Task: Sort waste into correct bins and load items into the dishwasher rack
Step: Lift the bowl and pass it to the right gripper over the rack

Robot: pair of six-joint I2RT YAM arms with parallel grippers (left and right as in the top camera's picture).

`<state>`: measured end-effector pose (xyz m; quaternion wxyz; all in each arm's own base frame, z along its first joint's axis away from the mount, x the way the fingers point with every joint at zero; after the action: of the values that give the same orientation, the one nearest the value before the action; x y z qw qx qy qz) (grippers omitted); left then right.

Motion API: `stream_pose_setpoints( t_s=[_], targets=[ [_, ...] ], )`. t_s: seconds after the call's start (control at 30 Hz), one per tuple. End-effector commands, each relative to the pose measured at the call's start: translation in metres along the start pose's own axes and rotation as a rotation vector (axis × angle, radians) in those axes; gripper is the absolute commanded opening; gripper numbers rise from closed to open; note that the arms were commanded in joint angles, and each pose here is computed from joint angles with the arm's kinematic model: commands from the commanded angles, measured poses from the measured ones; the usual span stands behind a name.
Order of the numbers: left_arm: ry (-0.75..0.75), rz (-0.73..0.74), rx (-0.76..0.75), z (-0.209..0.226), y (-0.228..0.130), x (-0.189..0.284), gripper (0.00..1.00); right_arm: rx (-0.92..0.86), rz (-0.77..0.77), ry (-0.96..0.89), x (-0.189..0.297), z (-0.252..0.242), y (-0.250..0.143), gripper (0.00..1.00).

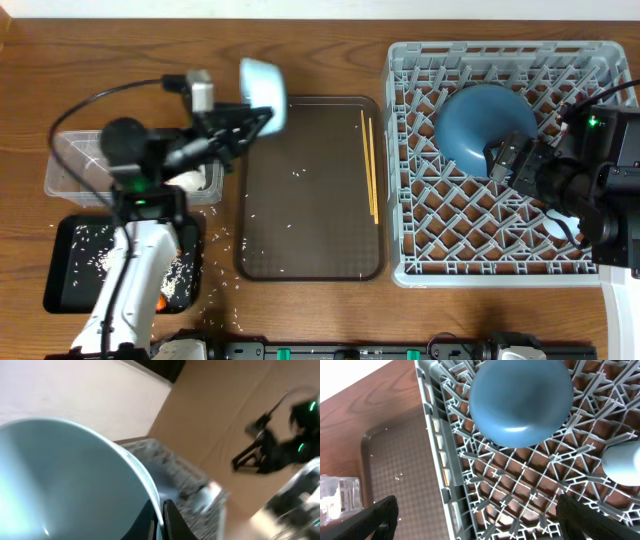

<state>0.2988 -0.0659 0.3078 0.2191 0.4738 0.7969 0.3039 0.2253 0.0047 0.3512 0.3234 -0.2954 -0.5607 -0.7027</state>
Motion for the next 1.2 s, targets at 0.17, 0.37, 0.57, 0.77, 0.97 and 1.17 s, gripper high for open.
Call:
stream_pose_setpoints(
  t_s=[0.17, 0.37, 0.57, 0.77, 0.97, 1.17],
  targets=[
    [-0.002, -0.138, 0.351, -0.011, -0.022, -0.078, 0.06, -0.070, -0.026, -0.062, 0.003, -0.006, 0.003, 0.97],
    [-0.043, -0.105, 0.536, 0.009, -0.049, -0.130, 0.06, -0.097, -0.022, -0.066, 0.003, -0.006, 0.003, 0.99],
    [-0.125, -0.035, 0.628, 0.022, -0.076, -0.174, 0.06, -0.100, 0.001, -0.071, 0.003, -0.007, -0.001, 0.99],
    [-0.151, 0.029, 0.640, 0.023, -0.097, -0.209, 0.06, -0.102, 0.013, -0.073, 0.002, -0.007, -0.003, 0.99],
    [-0.119, 0.037, 0.711, 0.031, -0.119, -0.225, 0.06, -0.103, 0.030, -0.077, 0.003, -0.008, -0.005, 0.99],
    [-0.130, 0.063, 0.720, 0.026, -0.136, -0.234, 0.06, -0.104, 0.034, -0.078, 0.002, -0.008, -0.006, 0.99]
  ],
)
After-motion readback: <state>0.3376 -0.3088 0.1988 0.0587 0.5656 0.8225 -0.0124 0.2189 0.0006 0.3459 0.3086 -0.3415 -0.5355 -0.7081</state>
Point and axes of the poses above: each gripper's point midway between its finger pads, its own x axis back along the fingers, its own z axis along the line the jaws close on, y = z × x, the point moved 9 cm from there along x, back along the fingers, and after that the axes turned 15 degrees about x, right-handed, at the moved point
